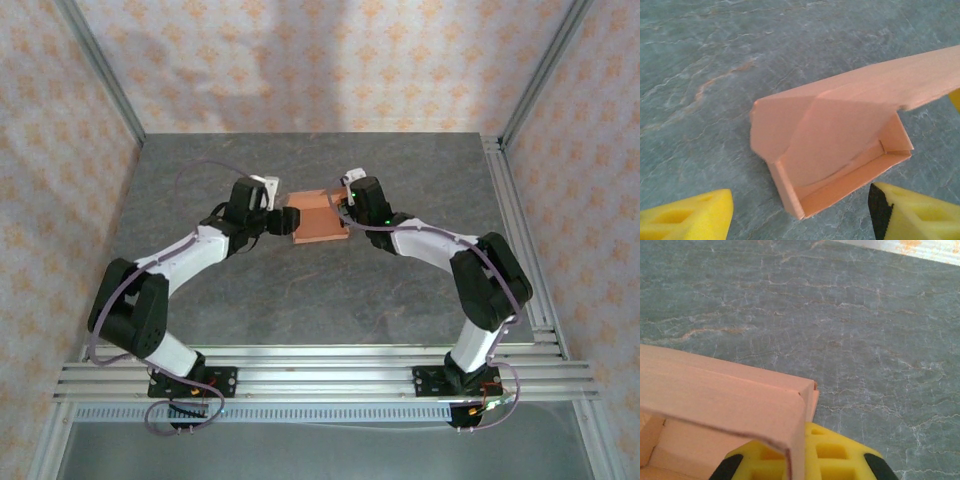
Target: Fold the paper box
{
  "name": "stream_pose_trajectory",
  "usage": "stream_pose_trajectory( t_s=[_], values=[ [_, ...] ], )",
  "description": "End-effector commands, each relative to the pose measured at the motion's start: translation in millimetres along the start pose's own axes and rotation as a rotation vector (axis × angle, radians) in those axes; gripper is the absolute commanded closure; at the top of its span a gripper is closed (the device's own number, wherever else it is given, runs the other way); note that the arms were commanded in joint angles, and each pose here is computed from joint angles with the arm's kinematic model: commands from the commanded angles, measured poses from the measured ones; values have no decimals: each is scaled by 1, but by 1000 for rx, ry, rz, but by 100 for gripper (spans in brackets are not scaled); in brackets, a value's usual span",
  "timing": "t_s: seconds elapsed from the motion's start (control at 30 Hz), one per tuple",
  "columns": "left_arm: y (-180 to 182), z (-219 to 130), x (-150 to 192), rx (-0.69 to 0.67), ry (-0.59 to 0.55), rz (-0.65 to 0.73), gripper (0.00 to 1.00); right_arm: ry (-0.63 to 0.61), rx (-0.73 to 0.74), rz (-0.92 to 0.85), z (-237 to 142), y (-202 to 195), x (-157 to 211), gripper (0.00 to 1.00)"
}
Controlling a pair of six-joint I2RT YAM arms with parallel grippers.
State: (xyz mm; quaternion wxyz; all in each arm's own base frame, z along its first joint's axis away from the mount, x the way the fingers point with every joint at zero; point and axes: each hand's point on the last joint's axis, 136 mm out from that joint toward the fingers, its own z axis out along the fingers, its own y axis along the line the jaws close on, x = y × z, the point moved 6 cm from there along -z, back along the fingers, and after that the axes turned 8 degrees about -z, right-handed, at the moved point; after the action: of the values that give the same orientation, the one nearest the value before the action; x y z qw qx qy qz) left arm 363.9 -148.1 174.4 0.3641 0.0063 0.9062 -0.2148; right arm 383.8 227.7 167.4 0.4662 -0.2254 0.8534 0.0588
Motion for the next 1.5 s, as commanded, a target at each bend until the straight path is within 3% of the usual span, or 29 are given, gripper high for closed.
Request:
stream_pose_trajectory(
  t_s=[0.0,0.23,0.47,0.67,1.0,1.47],
  values=[
    [-6,2,-12,22,27,82,30,21,-5,11,3,0,-3,100],
    [2,16,-30,-48,32,51,36,26,-6,14,2,0,-2,100],
    [0,28,-30,-27,72,5,47,26,-6,18,2,-1,-2,100],
    [1,34,-27,-31,86,-31,48,27,-9,23,3,0,-8,100],
    [-6,44,-32,20,66,-186,68,39,-25,27,6,2,-14,100],
    [-4,52,-25,8,92,-177,70,34,-22,7,13,6,7,100]
  ],
)
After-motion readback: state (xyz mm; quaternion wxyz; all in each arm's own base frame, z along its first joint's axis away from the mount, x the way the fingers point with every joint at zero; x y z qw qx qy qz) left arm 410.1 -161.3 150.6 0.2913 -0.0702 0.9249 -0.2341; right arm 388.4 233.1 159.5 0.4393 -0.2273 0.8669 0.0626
